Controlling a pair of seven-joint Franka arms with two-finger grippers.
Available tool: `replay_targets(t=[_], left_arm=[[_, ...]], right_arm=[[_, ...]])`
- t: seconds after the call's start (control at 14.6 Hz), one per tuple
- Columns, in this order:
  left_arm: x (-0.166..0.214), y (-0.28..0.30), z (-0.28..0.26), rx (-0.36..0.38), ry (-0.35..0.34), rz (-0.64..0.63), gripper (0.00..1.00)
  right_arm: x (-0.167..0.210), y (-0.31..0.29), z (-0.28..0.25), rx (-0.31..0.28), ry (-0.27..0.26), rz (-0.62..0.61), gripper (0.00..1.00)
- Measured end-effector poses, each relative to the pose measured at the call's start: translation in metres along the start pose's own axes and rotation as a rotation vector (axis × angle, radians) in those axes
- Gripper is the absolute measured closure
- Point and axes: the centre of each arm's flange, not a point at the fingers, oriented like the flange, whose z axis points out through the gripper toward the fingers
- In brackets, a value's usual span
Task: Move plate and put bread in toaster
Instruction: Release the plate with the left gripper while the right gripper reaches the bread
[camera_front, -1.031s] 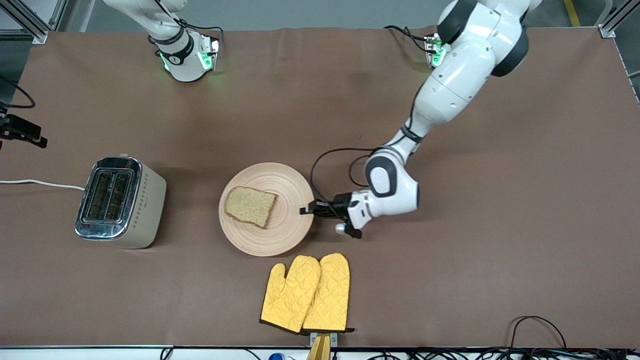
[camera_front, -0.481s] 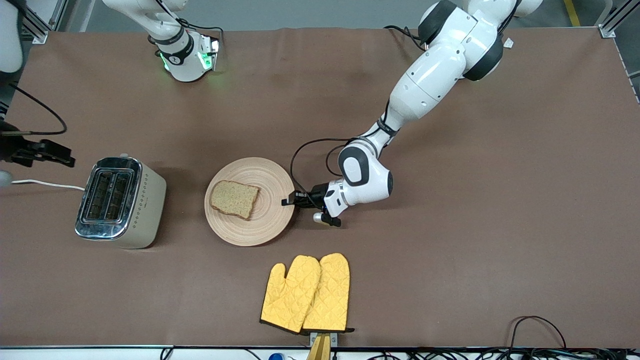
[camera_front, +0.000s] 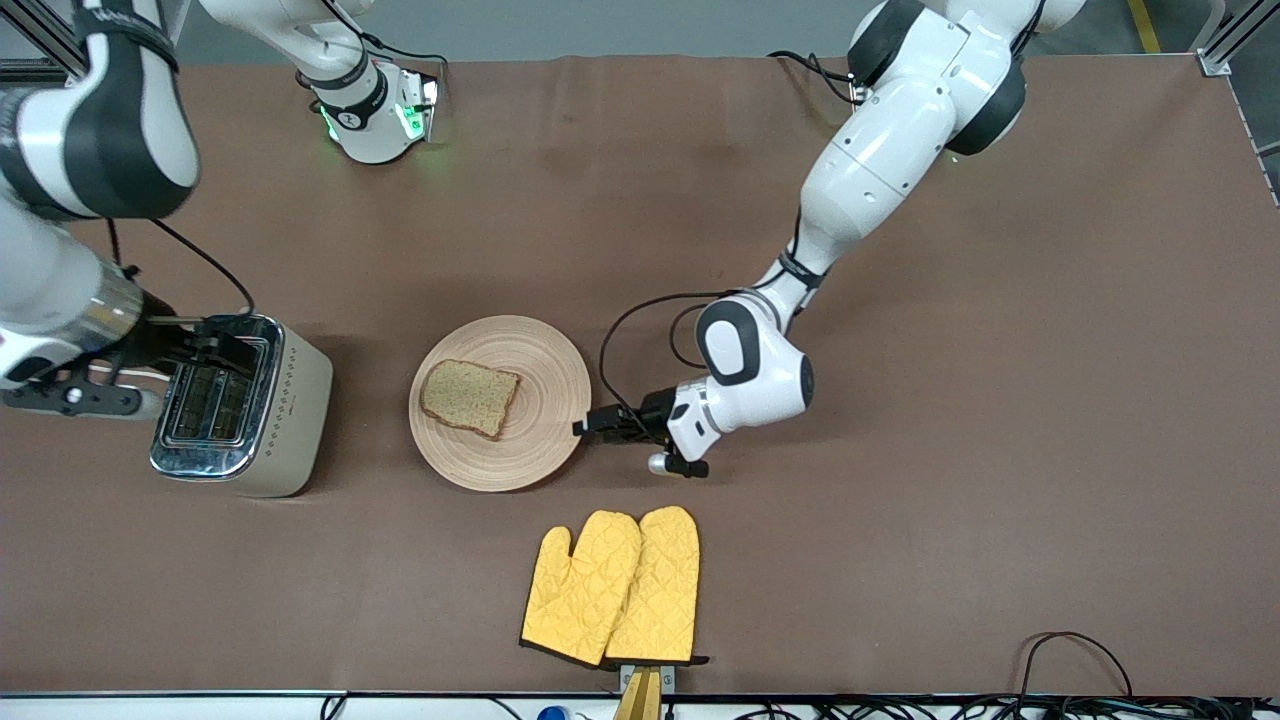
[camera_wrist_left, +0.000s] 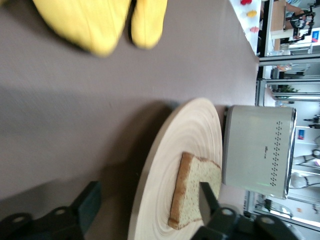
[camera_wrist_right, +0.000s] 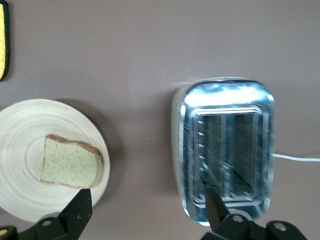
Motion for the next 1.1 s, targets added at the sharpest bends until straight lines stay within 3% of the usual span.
replay_targets(t=[0.07, 0.27, 0.48, 0.69, 0.89, 1.1], left_arm=[[0.013, -0.001, -0.016, 0.009, 0.004, 0.015, 0.00], [0.046, -0.008, -0.072, 0.074, -0.044, 0.114, 0.00], [0.078, -0.020, -0.154, 0.193, -0.140, 0.235, 0.00], [0.105, -0.031, -0.255, 0.306, -0.245, 0.305, 0.00], [0.108, -0.003, -0.335, 0.480, -0.320, 0.398, 0.00], [0.089, 0.060, -0.386, 0.685, -0.345, 0.410, 0.00]], right_arm=[[0.001, -0.009, 0.013, 0.002, 0.004, 0.004, 0.00], [0.004, -0.038, 0.053, 0.050, 0.004, 0.008, 0.00], [-0.005, -0.062, 0.103, 0.071, 0.029, 0.029, 0.00], [-0.024, -0.073, 0.144, 0.060, -0.005, 0.039, 0.00], [-0.037, -0.090, 0.172, 0.044, -0.049, 0.086, 0.00], [-0.047, -0.114, 0.201, 0.042, -0.035, 0.116, 0.00]])
